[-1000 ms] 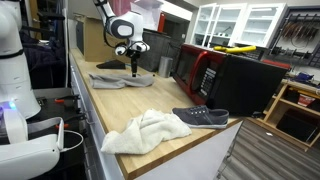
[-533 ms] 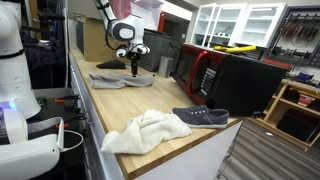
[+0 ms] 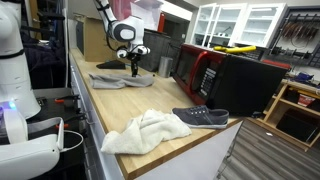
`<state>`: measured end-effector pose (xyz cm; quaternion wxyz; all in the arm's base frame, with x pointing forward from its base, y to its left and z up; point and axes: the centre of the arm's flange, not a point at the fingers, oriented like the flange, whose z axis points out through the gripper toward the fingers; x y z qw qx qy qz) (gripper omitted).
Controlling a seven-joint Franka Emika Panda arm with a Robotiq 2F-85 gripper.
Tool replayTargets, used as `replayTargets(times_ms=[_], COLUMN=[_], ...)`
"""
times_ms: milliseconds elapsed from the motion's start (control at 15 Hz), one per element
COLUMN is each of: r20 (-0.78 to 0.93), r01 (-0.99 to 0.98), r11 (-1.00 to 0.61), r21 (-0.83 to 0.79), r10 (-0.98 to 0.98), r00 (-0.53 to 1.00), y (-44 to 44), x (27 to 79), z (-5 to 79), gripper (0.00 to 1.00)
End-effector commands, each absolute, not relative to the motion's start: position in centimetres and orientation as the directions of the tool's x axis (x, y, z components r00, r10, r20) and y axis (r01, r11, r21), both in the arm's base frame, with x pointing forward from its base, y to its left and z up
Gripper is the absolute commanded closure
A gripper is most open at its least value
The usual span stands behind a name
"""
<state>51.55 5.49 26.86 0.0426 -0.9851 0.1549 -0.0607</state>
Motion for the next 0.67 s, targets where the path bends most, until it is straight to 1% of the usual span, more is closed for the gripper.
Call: replayTargets(times_ms=[0, 67, 133, 600], r20=[0.118, 0.116, 0.113, 0.132], r01=[-0.291, -0.284, -0.277, -0.244], r11=[-0.953, -0.955, -0.958, -0.967], r21=[-0.088, -0.081, -0.073, -0.066], r10=[-0.3, -0.292, -0.284, -0.251], r00=[0.947, 0.949, 0.952, 0.959], y=[5.7, 5.7, 5.7, 6.0], x=[52.0, 51.8, 51.6, 50.9], z=[26.9, 26.8, 26.5, 27.3], gripper=[0.95, 0.99, 1.0, 1.0])
